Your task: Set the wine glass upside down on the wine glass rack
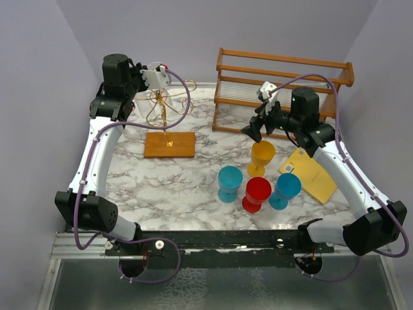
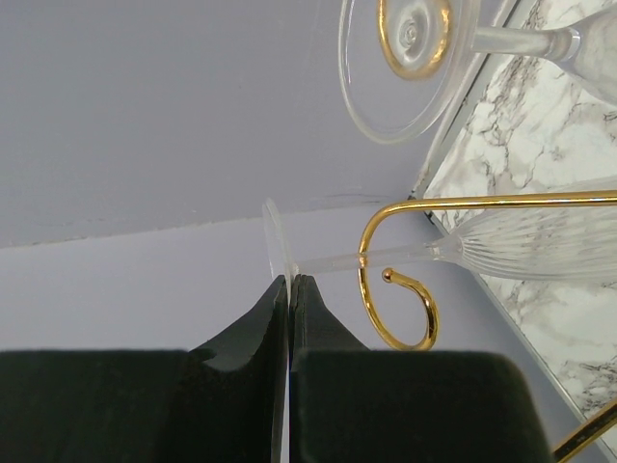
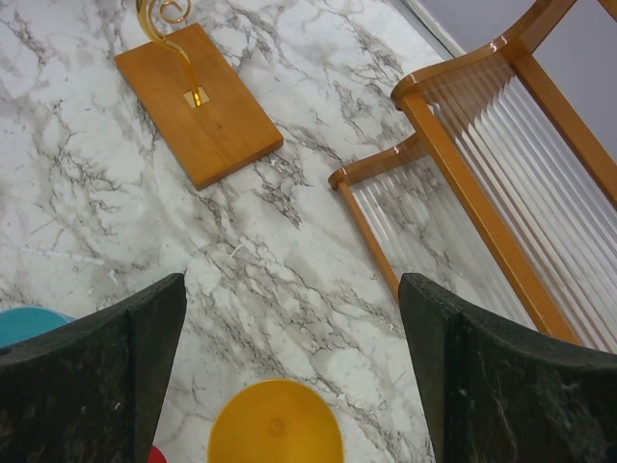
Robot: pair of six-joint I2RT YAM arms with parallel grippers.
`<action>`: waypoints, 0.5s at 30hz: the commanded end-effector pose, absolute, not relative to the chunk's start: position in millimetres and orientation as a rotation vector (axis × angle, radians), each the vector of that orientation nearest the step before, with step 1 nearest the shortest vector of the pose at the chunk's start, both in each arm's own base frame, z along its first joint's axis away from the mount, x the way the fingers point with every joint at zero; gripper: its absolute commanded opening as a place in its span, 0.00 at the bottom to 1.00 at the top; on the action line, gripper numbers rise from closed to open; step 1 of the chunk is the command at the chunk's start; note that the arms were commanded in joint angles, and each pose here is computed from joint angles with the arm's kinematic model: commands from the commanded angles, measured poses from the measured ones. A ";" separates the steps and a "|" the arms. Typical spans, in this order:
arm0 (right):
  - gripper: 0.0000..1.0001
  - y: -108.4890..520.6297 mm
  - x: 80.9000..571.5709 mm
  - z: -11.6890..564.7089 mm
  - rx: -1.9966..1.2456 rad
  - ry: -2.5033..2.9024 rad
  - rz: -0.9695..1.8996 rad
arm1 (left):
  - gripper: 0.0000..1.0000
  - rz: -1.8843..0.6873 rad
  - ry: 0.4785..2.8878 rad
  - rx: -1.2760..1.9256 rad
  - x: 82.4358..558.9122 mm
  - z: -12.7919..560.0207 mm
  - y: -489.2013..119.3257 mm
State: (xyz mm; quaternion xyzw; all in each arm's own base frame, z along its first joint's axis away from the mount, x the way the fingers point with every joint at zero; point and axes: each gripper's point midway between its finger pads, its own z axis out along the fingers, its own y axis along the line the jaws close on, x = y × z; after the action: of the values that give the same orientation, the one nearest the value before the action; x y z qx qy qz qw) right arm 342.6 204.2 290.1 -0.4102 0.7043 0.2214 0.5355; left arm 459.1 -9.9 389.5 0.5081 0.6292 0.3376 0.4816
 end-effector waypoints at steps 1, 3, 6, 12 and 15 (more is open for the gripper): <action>0.91 205.3 339.2 299.5 -0.983 1.628 0.535 | 0.02 0.849 1.528 1.226 453.4 396.4 -7.2; 0.91 205.4 338.9 299.5 -0.984 1.627 0.536 | 0.03 0.836 1.531 1.235 450.6 394.2 -8.6; 0.91 205.5 338.9 299.9 -0.984 1.625 0.537 | 0.04 0.820 1.536 1.236 447.1 393.0 -9.6; 0.91 205.6 337.4 300.4 -0.988 1.621 0.541 | 0.04 0.812 1.545 1.240 441.3 390.6 -9.1; 0.90 205.3 337.2 300.4 -0.986 1.622 0.541 | 0.04 0.800 1.547 1.242 439.3 389.4 -10.3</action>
State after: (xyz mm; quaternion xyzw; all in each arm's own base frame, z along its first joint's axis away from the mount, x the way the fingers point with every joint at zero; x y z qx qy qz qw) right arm 341.9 204.5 288.5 -0.4108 0.7040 0.2230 0.5346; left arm 450.6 -9.3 377.1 0.5171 0.6391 0.3274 0.4658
